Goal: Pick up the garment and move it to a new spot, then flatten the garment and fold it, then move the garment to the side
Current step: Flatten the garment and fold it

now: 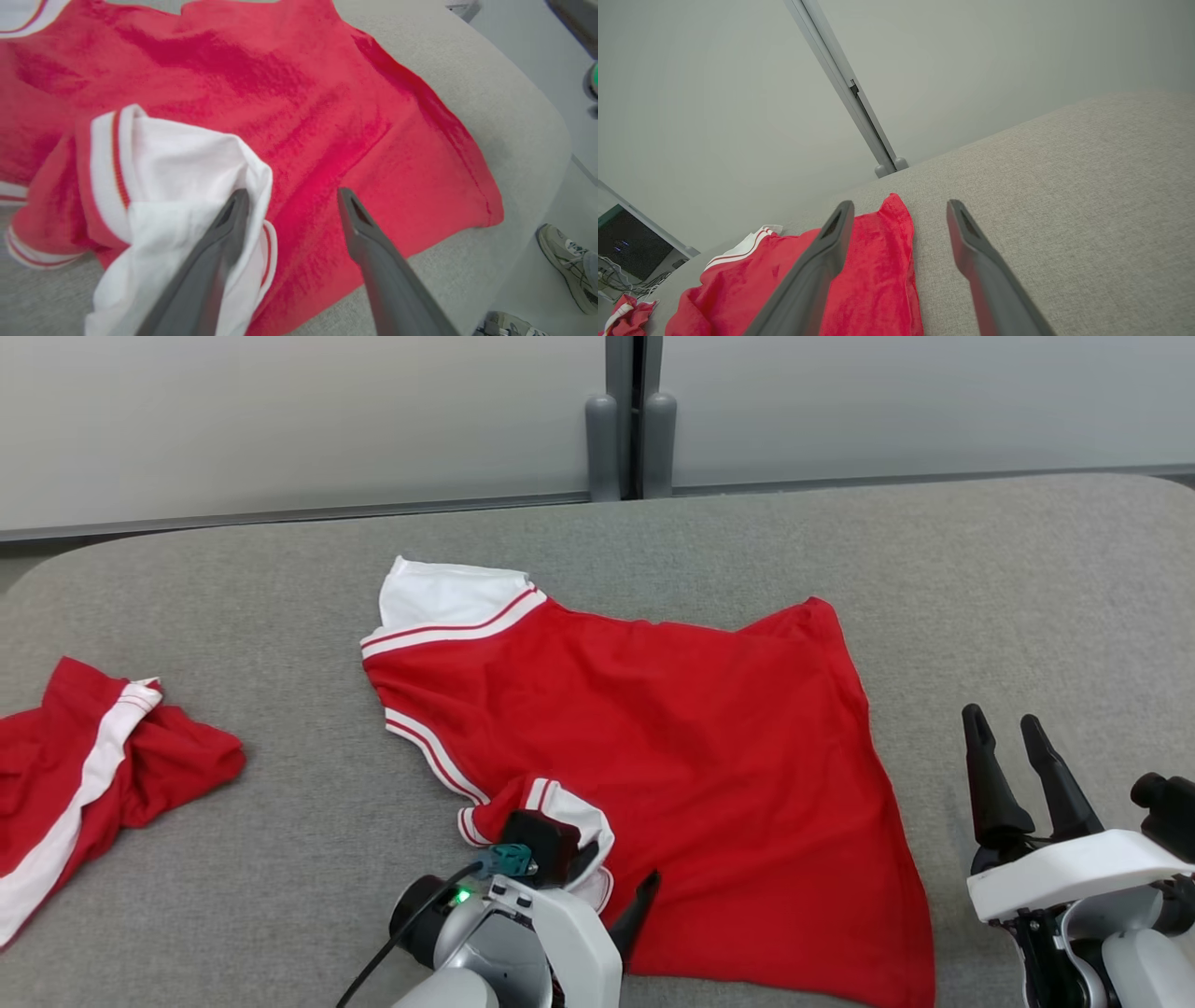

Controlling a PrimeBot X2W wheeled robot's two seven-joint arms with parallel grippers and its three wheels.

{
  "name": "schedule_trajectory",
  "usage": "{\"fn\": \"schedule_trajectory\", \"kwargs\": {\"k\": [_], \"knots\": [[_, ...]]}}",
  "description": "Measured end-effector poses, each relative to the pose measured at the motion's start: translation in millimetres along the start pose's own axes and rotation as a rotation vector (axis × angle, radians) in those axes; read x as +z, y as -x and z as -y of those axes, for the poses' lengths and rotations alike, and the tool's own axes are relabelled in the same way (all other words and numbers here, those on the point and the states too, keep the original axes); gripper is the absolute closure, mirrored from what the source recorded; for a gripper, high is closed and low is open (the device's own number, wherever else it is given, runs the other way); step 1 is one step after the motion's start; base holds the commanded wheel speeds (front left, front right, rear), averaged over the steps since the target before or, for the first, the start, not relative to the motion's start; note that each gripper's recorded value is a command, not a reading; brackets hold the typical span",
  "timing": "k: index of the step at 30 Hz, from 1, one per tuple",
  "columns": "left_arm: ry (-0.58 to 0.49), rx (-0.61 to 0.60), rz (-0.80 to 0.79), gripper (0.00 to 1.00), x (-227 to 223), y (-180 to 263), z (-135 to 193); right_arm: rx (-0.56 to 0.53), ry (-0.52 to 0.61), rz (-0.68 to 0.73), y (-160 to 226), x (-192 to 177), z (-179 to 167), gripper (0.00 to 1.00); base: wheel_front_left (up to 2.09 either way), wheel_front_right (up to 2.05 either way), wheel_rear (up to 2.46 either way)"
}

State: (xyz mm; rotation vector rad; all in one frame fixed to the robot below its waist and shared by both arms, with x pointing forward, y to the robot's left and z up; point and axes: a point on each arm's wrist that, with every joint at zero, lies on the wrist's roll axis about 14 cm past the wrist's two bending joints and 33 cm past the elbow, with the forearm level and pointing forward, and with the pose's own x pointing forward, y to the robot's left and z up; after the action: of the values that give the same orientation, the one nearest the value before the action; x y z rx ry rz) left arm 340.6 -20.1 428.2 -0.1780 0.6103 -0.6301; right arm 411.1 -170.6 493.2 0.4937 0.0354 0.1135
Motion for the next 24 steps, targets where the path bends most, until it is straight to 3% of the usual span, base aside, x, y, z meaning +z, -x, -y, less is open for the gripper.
{"fn": "schedule_trajectory", "kwargs": {"k": [7, 12, 16, 17, 23, 24], "knots": [[-0.037, 0.009, 0.211, 0.00, 54.0, 30.1, 3.8, 0.046, 0.002, 0.000, 1.1, 0.1, -16.4, 0.00, 0.00, 0.00, 0.00], [-0.035, 0.173, 0.310, 0.00, 76.9, 68.6, -34.9, 0.092, -0.005, 0.011, 0.9, 3.0, -34.8, 0.00, 0.00, 0.00, 0.00], [0.002, 0.250, 0.251, 0.00, 57.5, 81.6, -62.7, 0.097, -0.007, 0.013, 2.0, 3.3, -37.2, 0.00, 0.00, 0.00, 0.00], [0.024, 0.133, 0.107, 0.00, 29.5, 65.3, -48.0, 0.069, -0.002, 0.004, 2.2, 0.9, -26.0, 0.00, 0.00, 0.00, 0.00], [0.000, 0.075, -0.027, 0.00, 20.2, 38.2, -52.7, 0.055, 0.000, 0.003, -1.7, 1.5, -19.6, 0.00, 0.00, 0.00, 0.00], [0.000, 0.063, -0.039, 0.05, 19.8, 34.9, -51.4, 0.049, 0.000, 0.003, -1.8, 1.6, -17.7, 0.00, 0.00, 0.00, 0.00]]}}
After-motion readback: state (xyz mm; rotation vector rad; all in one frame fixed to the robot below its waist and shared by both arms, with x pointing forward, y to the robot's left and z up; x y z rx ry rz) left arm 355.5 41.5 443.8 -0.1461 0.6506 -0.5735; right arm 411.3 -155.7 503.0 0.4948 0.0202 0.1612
